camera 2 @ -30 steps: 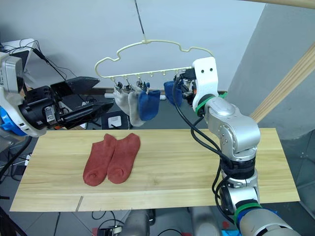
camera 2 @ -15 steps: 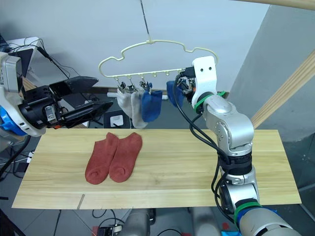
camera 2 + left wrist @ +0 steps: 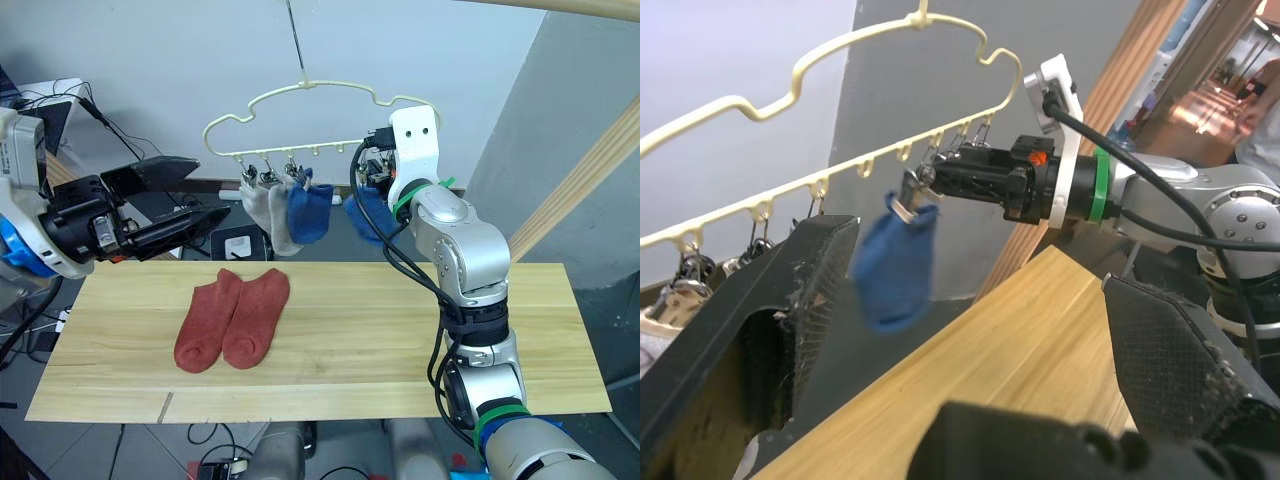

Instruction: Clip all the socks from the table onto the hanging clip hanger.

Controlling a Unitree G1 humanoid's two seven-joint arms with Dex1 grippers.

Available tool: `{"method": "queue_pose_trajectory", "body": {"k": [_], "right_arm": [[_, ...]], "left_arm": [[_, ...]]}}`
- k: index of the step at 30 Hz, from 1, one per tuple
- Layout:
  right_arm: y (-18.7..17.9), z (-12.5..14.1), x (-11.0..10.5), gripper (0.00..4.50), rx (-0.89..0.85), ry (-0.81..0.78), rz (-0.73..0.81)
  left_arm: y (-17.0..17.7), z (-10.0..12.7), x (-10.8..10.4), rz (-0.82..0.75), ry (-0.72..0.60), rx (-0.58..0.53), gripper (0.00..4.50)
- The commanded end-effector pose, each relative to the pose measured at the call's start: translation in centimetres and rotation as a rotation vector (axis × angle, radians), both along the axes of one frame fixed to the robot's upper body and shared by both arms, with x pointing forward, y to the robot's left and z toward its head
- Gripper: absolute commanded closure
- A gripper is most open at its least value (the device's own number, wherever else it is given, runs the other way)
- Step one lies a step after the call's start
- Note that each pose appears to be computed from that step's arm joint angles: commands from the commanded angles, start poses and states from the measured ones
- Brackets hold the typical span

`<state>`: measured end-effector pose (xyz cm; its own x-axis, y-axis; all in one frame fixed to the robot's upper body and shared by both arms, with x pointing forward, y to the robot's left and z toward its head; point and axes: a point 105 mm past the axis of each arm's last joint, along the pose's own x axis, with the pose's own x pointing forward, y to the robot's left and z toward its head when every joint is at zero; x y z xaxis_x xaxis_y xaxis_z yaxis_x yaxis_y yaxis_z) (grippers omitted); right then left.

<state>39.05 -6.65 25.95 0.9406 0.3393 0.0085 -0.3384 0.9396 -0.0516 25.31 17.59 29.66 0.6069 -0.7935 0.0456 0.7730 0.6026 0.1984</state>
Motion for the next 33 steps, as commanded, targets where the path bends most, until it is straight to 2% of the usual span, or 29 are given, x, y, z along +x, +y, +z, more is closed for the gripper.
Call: {"method": "queue_pose_trajectory", "body": {"k": [1, 12, 15, 18, 20, 30, 32, 33], "right_arm": [[0.3, 2.1, -0.3, 2.51, 0.008, -0.083, 0.008], [0.2, 2.1, 0.2, 2.51, 0.0, -0.089, -0.01], [0.1, 2.1, 0.3, 3.1, -0.001, -0.091, -0.019], [0.1, 2.1, 0.3, 4.04, -0.001, -0.092, -0.02], [0.0, 2.1, 0.4, 4.46, -0.003, -0.094, -0.024], [-0.3, 2.3, 0.5, 4.48, 0.0, -0.097, -0.042], [-0.5, 2.5, 0.5, 4.48, -0.003, -0.101, -0.049], [-0.5, 2.7, 0.4, 4.48, -0.005, -0.102, -0.051]], "left_arm": [[-0.2, 1.1, -0.9, -0.008, -0.072, 0.01, 0.0], [-0.2, 1.1, -0.9, 0.004, -0.078, 0.014, 0.0], [-0.2, 1.1, -0.9, 0.004, -0.078, 0.013, 0.0], [-0.2, 1.1, -0.9, 0.005, -0.077, 0.012, 0.0], [-0.2, 1.0, -0.9, 0.004, -0.077, 0.013, 0.0], [-0.1, 0.7, -0.7, 0.017, -0.063, 0.017, 0.0], [0.7, -0.8, 0.1, 0.093, 0.0, 0.052, 0.0], [1.3, -2.3, 0.6, 0.14, 0.08, 0.066, 0.0]]}}
